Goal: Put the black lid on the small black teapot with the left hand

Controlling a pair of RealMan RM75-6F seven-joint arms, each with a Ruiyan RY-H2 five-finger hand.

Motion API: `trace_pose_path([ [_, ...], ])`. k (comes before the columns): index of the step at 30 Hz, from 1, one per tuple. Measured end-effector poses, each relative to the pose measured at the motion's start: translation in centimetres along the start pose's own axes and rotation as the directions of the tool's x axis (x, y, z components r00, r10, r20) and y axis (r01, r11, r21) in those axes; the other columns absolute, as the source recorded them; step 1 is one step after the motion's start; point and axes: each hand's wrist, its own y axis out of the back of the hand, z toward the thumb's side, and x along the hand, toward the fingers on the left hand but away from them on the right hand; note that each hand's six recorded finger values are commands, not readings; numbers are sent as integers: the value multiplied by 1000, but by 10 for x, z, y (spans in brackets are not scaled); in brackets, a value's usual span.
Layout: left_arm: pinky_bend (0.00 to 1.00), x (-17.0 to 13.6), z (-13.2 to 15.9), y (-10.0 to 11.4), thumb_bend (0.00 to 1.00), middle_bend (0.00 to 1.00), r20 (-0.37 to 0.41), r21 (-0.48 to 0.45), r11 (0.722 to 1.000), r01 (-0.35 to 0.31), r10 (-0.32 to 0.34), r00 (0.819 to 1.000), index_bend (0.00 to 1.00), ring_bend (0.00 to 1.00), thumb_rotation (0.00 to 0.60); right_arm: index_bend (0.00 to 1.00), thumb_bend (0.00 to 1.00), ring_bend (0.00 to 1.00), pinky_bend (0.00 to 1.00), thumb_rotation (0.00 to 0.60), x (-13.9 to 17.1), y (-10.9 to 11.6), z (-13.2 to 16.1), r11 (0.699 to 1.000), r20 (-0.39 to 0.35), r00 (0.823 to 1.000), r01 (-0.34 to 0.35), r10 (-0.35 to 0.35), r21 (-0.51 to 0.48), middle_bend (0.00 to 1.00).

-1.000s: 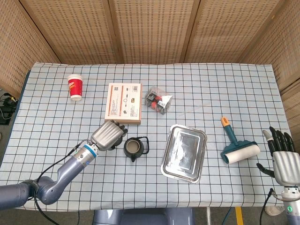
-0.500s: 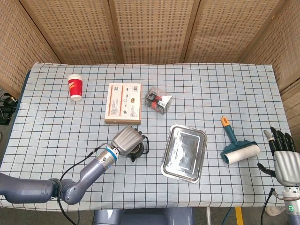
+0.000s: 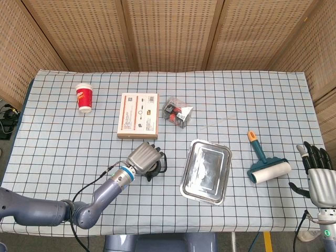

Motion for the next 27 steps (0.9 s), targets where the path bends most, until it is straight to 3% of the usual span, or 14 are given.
trace_pose_path([
  [3, 243, -1, 0, 0, 0, 116, -1, 2, 1000, 1, -1, 1000, 306, 123, 600, 0, 0, 0, 0, 600, 0, 0, 0, 1000, 1, 1000, 0, 0, -2, 0],
  [8, 217, -3, 1, 8, 0, 62, 7, -3, 999, -33, 33, 999, 226, 80, 600, 0, 0, 0, 0, 600, 0, 1, -1, 1000, 1, 1000, 1, -1, -3, 0],
  [10, 208, -5, 1, 14, 66, 59, 13, -10, 998, -57, 57, 998, 213, 74, 600, 0, 0, 0, 0, 600, 0, 2, -1, 1000, 1, 1000, 3, -3, -5, 0],
  [11, 204, -6, 1, 16, 202, 59, 16, -15, 998, -68, 68, 998, 209, 73, 600, 0, 0, 0, 0, 600, 0, 2, 0, 1000, 0, 1000, 4, -4, -7, 0],
  [14, 213, -12, 0, 24, 758, 78, 29, -45, 994, -95, 96, 995, 243, 78, 600, 0, 0, 0, 0, 600, 1, 3, 0, 1000, -1, 1000, 6, -6, -8, 0],
  [15, 219, -15, -1, 25, 891, 86, 32, -57, 994, -97, 99, 995, 257, 82, 600, 0, 0, 0, 0, 600, 1, 3, 0, 1000, -2, 1000, 7, -7, -9, 0],
  [17, 232, -23, -3, 26, 983, 93, 42, -78, 993, -90, 93, 995, 271, 90, 600, 0, 0, 0, 0, 600, 1, 4, 1, 1000, -4, 1000, 8, -8, -11, 0],
  [23, 250, -50, -11, 8, 1000, 99, 87, -83, 996, 18, -11, 996, 280, 96, 600, 0, 0, 0, 0, 600, 2, 6, 2, 1000, -9, 1000, 12, -12, -15, 0],
  [27, 250, -56, -14, -2, 1000, 86, 87, -29, 999, 44, -41, 995, 265, 95, 600, 0, 0, 0, 0, 600, 2, 6, 3, 1000, -12, 1000, 11, -11, -14, 0],
])
